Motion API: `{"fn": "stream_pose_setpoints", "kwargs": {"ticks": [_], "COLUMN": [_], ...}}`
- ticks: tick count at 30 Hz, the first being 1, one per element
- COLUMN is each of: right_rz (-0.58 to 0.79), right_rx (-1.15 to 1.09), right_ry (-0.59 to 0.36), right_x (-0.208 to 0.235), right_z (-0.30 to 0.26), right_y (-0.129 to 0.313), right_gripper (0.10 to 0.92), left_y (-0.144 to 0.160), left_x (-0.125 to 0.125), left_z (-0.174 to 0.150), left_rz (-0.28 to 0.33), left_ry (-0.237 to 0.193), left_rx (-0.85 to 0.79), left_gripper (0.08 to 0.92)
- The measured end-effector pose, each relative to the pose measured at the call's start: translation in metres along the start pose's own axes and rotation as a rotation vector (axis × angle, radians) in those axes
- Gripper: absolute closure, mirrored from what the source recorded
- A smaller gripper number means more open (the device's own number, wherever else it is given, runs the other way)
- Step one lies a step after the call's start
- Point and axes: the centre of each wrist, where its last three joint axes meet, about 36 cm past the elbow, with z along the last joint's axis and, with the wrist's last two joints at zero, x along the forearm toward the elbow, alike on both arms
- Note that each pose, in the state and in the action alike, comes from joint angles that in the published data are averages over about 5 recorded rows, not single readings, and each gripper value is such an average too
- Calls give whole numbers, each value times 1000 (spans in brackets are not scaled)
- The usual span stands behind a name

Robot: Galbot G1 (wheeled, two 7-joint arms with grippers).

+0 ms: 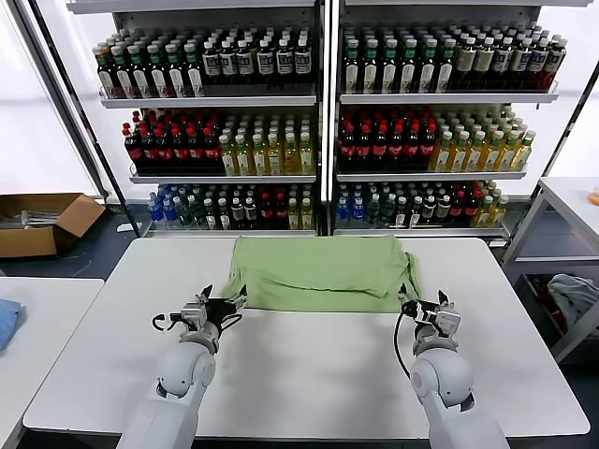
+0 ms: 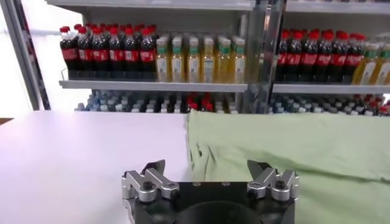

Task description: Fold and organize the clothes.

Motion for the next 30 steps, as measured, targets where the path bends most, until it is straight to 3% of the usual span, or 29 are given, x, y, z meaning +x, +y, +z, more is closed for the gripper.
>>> {"fn": "stream_pose_setpoints", "kwargs": {"ticks": [12, 30], "right_rz": [39, 30], "right_rx": [-2, 34], "right_ry": [54, 60], "right_x": [-22, -13], "right_z": [13, 31], "right_y": [-2, 2], "right_gripper": [303, 804], "left_y": [0, -2], "left_x": [-9, -5], "left_z": [8, 24], "left_rz": [2, 12], "left_ry": [49, 100], "left_rx": [-44, -59], "left_gripper": [202, 705]}}
